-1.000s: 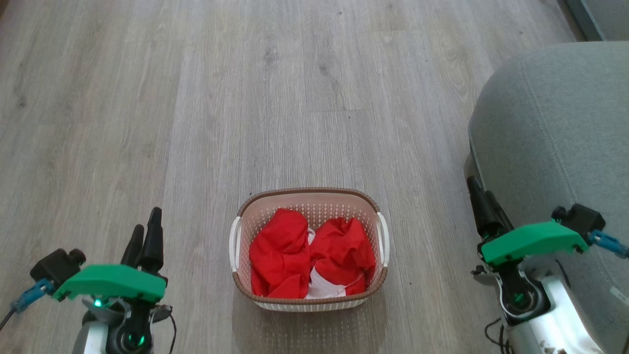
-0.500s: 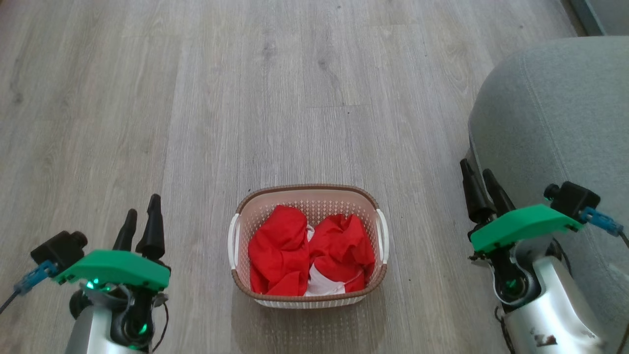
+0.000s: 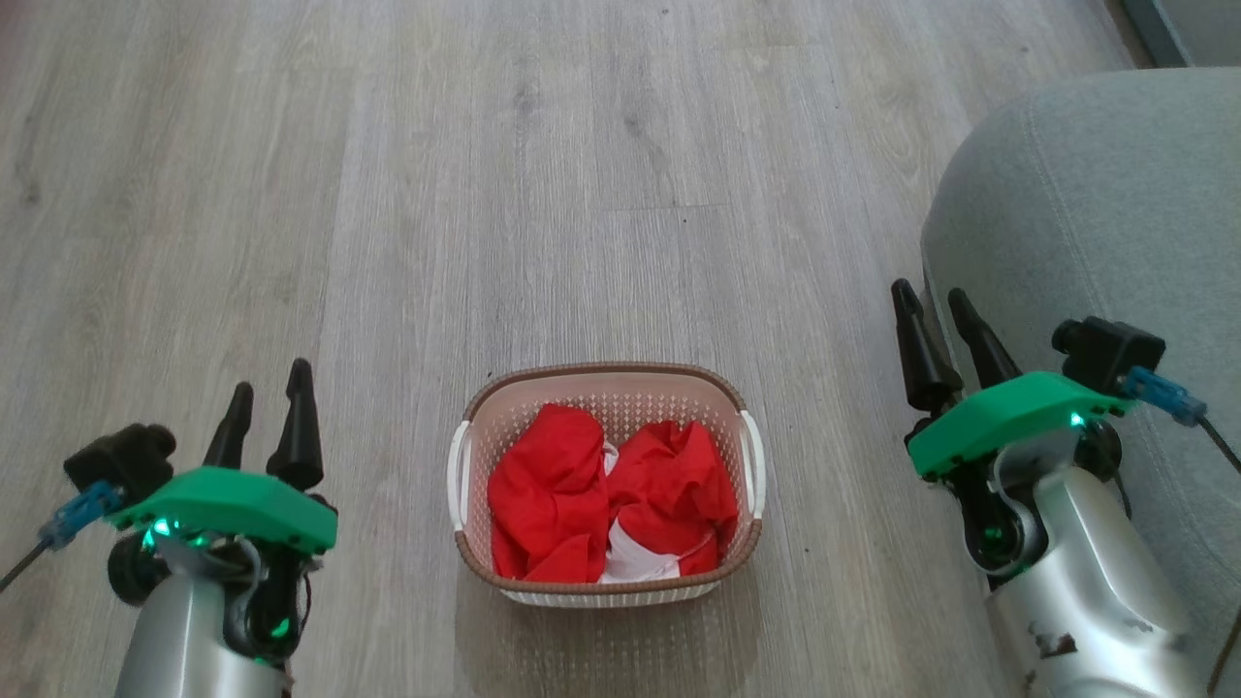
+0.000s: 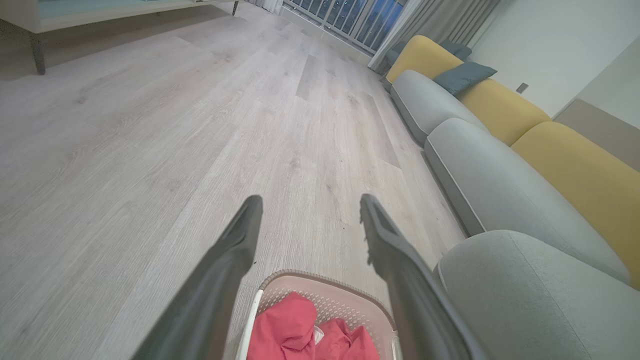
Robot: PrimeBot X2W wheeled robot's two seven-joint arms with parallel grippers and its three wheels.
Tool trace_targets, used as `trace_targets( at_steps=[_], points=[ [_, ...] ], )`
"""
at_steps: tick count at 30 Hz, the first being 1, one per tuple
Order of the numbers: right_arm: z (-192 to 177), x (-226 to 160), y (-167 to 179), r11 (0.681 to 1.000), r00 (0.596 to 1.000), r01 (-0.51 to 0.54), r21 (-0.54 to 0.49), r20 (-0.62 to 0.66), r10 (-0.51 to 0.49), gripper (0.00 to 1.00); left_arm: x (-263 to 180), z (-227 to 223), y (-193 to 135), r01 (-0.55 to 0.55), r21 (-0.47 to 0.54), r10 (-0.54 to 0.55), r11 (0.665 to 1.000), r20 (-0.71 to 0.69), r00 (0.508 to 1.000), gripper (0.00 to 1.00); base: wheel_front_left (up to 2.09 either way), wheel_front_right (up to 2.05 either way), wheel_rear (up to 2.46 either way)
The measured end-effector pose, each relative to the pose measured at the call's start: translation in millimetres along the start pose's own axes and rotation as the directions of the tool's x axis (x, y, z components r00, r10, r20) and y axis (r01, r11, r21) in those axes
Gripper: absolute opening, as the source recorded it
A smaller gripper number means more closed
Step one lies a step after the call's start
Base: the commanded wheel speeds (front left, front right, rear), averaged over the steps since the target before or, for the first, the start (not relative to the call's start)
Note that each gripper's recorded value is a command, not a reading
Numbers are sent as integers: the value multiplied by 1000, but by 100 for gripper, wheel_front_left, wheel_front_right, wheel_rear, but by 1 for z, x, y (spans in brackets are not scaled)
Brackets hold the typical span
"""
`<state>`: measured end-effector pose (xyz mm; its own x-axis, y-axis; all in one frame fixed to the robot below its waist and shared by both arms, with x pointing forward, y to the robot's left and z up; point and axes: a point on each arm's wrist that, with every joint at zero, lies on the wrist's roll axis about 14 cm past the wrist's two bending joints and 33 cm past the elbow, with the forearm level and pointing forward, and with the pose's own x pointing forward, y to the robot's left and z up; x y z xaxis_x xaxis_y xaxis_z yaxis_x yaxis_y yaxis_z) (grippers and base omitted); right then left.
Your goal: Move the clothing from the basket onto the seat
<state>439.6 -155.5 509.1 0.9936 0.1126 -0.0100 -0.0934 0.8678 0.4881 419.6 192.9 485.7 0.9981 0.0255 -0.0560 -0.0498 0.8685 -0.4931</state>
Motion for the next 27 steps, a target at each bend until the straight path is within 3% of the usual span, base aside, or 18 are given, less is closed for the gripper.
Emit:
trace_targets(
  at_steps=[12,27],
  points=[
    [11,10,6,985,999,-29,-171,23,33,100,11,9,-8,28,139,-33,990,30,999,100,0,0,0],
    [16,21,9,926,998,-50,-373,24,64,100,25,17,-22,70,330,-93,941,53,994,100,0,0,0]
  ],
)
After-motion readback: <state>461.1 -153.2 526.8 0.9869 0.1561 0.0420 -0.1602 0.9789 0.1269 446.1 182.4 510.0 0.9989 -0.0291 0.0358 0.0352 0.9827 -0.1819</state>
